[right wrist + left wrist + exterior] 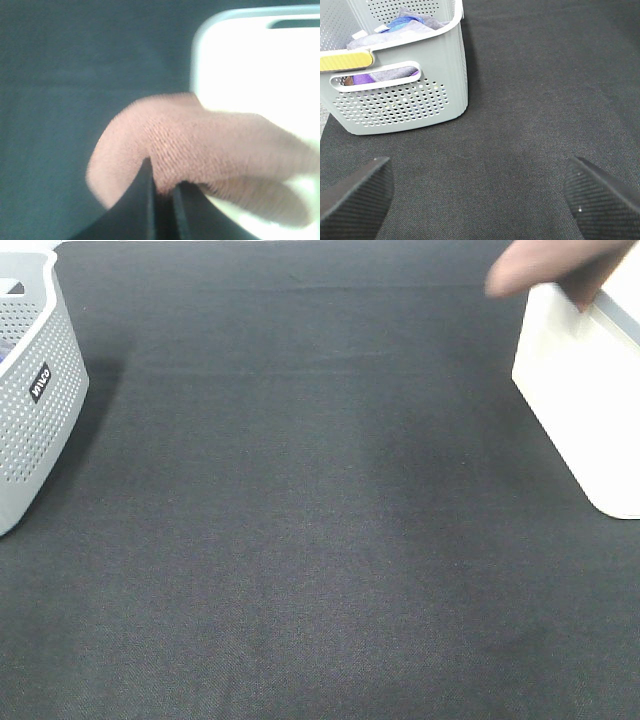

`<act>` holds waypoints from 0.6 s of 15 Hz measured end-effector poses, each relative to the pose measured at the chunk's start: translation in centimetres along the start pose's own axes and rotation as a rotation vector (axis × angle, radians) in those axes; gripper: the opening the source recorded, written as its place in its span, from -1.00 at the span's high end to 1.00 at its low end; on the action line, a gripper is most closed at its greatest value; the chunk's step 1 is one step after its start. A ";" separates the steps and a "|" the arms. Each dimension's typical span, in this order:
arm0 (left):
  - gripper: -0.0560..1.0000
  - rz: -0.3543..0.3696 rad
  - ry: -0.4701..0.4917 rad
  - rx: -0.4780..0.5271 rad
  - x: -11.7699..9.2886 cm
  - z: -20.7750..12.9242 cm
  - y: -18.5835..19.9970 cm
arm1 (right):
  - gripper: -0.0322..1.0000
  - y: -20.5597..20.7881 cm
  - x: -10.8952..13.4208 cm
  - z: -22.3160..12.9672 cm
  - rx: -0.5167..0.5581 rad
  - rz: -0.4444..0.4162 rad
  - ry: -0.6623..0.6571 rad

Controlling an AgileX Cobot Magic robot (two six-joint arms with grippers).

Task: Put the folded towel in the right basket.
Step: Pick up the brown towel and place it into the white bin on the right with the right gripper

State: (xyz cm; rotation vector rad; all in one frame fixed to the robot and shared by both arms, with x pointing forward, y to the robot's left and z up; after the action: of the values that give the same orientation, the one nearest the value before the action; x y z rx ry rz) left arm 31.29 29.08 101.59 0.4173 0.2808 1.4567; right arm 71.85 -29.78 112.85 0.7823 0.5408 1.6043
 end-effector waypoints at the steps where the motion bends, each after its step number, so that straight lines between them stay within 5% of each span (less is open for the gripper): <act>1: -0.76 0.000 0.000 0.000 0.0 0.0 0.0 | 0.92 0.7 -2.3 0.3 -0.015 -0.017 -0.048; 4: -0.76 0.000 0.000 0.000 0.0 0.0 0.0 | 0.92 2.2 -7.9 0.3 -0.042 -0.086 -0.135; 9: -0.76 0.000 0.000 0.000 0.0 0.0 0.0 | 0.91 0.9 -9.9 -0.4 -0.013 -0.103 -0.151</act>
State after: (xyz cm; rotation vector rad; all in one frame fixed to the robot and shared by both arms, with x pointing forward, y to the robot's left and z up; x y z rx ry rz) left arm 31.29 29.08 101.59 0.4173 0.2808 1.4567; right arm 71.60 -39.62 111.42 0.8451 0.4541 1.4395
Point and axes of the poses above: a point on each arm's last joint axis where the gripper is mounted, y pointing back along that axis away from the gripper, x along the wrist's bending axis when the last joint is at zero, z = x × y, the point moved 9 cm from there along -y, pointing out along that axis toward the gripper, and after that the axes turned 1 degree about -y, right-handed, at the moved point
